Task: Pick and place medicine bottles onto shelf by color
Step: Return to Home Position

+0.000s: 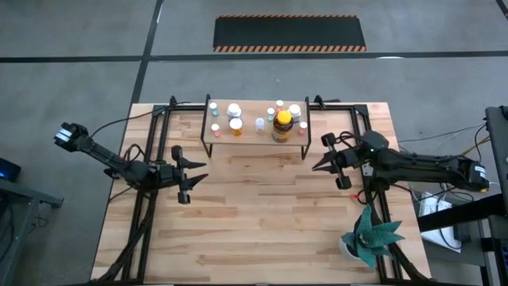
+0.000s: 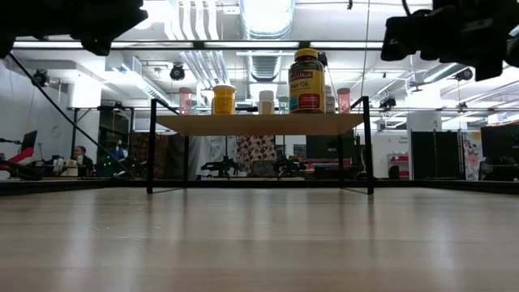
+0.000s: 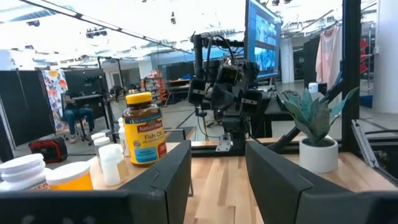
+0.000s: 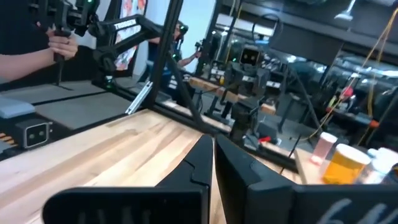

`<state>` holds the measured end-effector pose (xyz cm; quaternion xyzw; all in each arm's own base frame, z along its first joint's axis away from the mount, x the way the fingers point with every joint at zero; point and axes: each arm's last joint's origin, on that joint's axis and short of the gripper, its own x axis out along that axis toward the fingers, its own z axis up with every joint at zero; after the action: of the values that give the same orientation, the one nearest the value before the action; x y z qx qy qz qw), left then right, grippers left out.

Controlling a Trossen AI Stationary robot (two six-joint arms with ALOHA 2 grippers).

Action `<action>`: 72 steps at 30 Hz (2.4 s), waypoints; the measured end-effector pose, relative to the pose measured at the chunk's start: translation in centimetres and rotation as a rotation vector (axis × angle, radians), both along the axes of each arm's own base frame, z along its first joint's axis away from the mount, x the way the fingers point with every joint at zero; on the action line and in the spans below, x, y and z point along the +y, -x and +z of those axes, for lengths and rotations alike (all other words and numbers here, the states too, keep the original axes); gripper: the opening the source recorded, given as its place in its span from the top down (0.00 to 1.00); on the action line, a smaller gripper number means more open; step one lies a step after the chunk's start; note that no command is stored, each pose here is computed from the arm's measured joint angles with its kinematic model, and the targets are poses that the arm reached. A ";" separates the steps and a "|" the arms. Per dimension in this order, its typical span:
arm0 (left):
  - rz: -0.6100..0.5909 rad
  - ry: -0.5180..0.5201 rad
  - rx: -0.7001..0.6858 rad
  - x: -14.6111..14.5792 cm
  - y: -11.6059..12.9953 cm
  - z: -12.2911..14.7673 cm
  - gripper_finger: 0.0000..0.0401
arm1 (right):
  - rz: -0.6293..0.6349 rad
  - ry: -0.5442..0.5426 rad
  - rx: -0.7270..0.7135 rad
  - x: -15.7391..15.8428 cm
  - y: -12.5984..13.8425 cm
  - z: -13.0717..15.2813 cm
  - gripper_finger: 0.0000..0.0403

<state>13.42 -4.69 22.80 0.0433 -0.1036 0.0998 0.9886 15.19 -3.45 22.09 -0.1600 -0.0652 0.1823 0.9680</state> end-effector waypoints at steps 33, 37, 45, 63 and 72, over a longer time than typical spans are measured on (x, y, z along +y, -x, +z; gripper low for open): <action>0.040 0.009 -0.070 2.0 3.9 -2.8 0.66 | -0.157 0.041 -0.214 0.8 5.3 -2.1 0.98; 0.040 0.011 -0.073 2.1 4.1 -2.8 0.66 | -0.161 0.026 -0.174 0.8 5.4 -2.4 0.98; 0.041 0.011 -0.082 2.2 4.2 -2.8 0.66 | -0.163 -0.009 -0.032 0.7 5.2 -4.0 0.98; 0.044 0.015 -0.076 2.1 4.1 -2.9 0.66 | -0.664 -0.266 0.105 -0.8 5.1 -5.4 0.98; 0.045 0.014 -0.073 2.1 4.1 -2.9 0.66 | -0.670 -0.283 0.104 -0.8 5.1 -5.4 0.98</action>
<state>9.30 -2.58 19.90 0.0352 -0.1377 0.1241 0.9820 10.06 -4.24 16.67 -0.0273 0.0155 -0.1478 0.9885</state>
